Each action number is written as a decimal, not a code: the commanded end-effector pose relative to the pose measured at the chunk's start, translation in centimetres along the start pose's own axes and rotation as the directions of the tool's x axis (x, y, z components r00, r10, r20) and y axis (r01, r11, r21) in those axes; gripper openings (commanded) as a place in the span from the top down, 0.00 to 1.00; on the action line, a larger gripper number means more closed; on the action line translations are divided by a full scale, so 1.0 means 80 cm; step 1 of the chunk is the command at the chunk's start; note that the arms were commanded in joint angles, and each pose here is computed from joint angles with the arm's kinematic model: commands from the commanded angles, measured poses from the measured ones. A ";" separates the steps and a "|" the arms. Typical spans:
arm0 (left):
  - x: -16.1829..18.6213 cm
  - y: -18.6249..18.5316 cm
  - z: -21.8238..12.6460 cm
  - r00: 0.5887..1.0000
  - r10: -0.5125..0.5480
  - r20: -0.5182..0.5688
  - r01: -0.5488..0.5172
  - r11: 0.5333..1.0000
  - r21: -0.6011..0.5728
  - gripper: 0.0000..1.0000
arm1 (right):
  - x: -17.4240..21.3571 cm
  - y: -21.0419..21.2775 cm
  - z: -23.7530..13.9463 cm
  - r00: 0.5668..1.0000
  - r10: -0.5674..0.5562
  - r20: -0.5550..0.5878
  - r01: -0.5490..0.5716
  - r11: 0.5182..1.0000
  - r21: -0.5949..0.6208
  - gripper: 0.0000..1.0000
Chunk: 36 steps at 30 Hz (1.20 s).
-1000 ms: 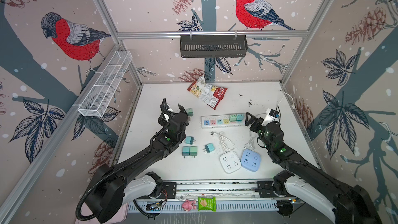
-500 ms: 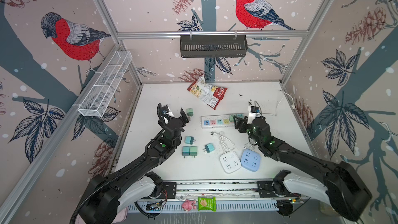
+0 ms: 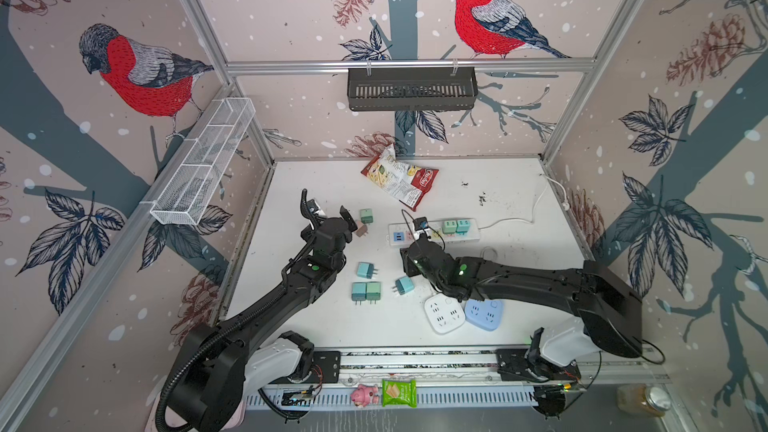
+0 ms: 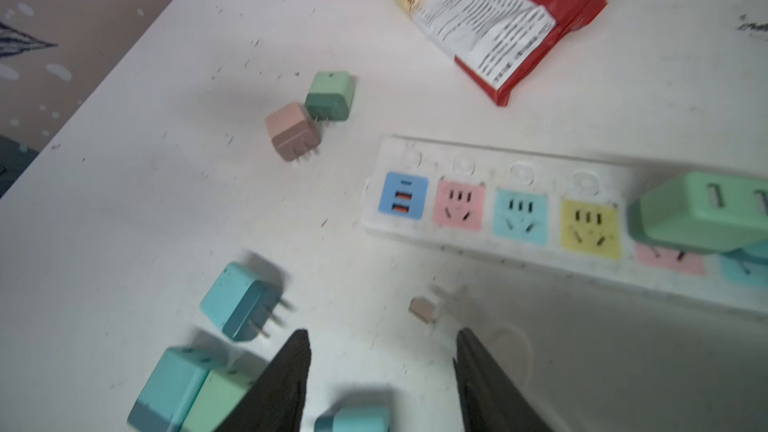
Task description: Insert the plug
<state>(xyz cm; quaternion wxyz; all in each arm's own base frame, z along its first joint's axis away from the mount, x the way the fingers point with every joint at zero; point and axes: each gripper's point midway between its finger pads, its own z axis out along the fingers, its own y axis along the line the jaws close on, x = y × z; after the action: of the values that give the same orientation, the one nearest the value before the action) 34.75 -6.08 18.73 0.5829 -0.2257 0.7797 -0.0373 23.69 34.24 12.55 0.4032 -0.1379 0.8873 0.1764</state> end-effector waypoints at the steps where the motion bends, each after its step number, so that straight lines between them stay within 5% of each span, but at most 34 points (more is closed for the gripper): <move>1: -0.004 -0.002 -0.001 1.000 -0.019 0.005 0.019 1.000 0.007 0.03 | 0.046 -0.003 -0.012 0.998 0.024 -0.060 -0.019 0.997 0.078 0.42; 17: -0.007 -0.008 0.000 1.000 0.001 0.001 -0.001 1.000 0.020 0.03 | 0.162 0.050 -0.042 0.983 0.014 -0.186 -0.028 0.997 -0.069 0.35; 36: 0.004 -0.011 0.013 0.999 0.033 -0.027 -0.033 0.999 -0.005 0.03 | 0.160 0.031 0.022 0.962 0.016 -0.272 -0.037 0.997 -0.074 0.31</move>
<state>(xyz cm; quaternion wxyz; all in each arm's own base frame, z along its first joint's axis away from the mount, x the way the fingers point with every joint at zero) 35.68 -6.95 18.09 0.5690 -0.2115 0.7939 -0.0347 15.78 35.28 2.53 0.2835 -0.1502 0.9286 0.1866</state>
